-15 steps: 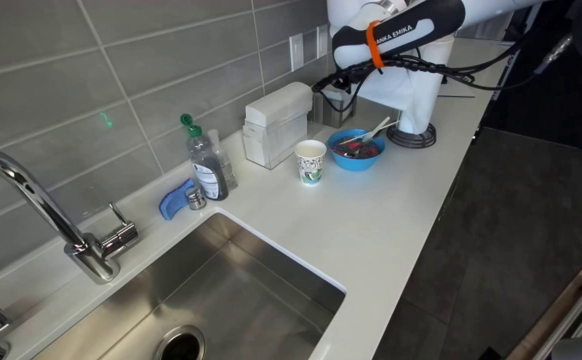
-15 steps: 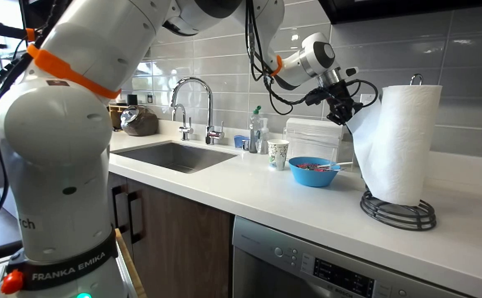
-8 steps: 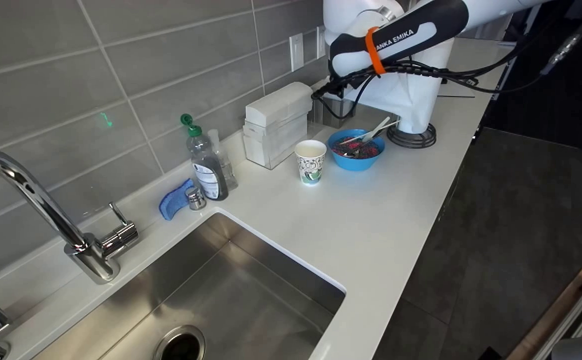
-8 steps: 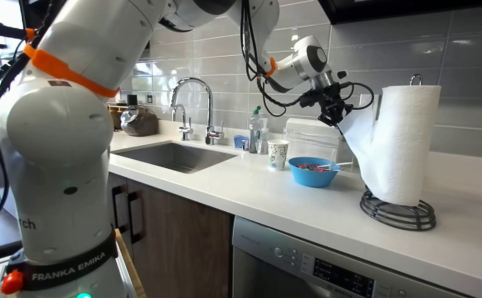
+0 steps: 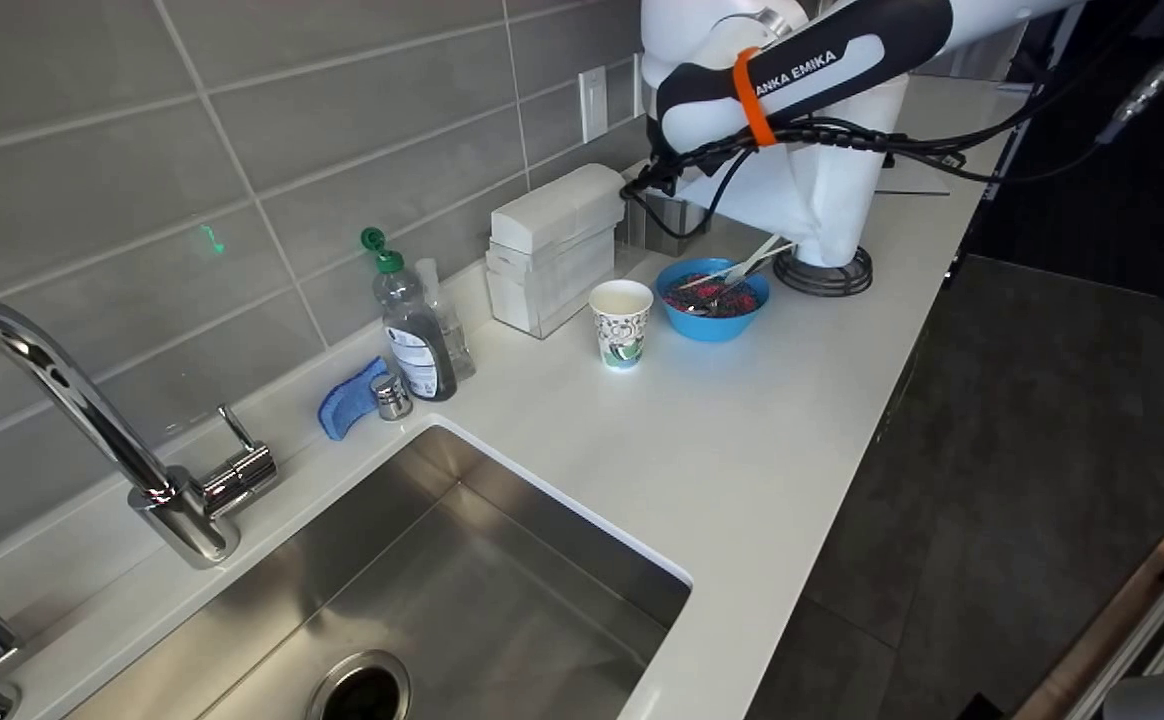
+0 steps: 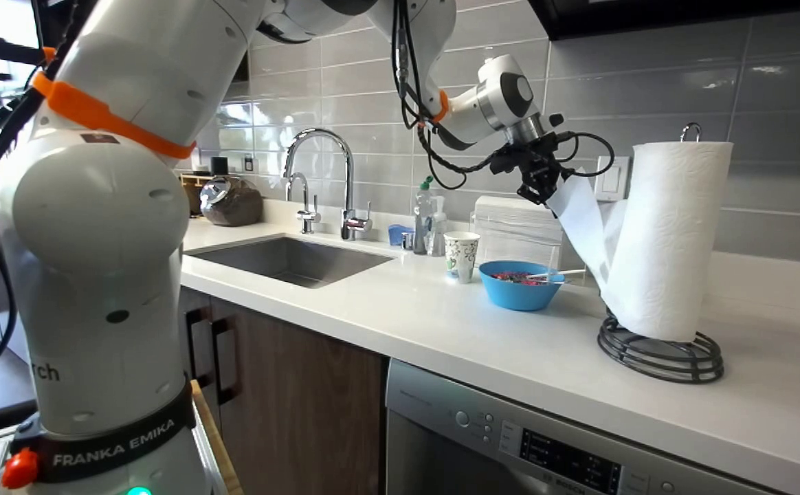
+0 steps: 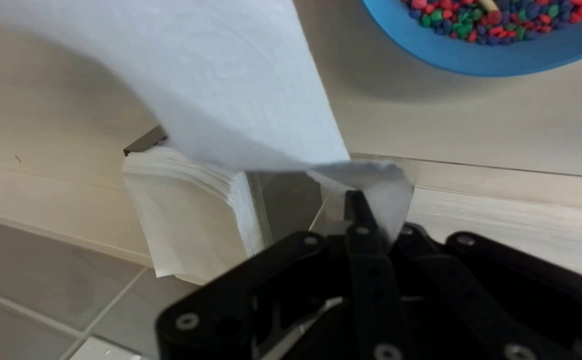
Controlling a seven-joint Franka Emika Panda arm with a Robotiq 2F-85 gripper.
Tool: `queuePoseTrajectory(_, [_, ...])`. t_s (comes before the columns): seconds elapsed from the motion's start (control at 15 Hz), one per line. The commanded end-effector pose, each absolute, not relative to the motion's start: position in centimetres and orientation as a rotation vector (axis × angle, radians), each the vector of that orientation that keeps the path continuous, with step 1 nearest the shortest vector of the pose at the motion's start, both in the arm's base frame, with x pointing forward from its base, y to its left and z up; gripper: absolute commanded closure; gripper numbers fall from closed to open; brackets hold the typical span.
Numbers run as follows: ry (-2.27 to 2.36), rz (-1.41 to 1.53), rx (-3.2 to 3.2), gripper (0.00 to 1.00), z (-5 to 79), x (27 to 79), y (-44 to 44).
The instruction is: Rip up a paper towel on the table
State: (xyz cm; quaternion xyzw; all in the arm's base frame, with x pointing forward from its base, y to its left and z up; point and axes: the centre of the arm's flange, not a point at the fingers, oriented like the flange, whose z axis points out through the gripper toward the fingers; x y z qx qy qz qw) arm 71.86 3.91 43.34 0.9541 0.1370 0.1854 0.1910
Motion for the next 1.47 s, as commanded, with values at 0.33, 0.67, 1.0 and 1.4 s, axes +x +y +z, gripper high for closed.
queuePoseTrajectory(0.33, [0.516,0.582,2.676,1.00,44.0,69.8,6.7])
queuePoseTrajectory(0.67, [0.542,0.611,2.699,1.00,44.6,69.4,7.9])
queuePoseTrajectory(1.0, [0.559,0.674,2.705,1.00,45.5,69.2,8.9])
queuePoseTrajectory(1.4, [0.307,0.888,2.701,1.00,49.7,69.8,7.9])
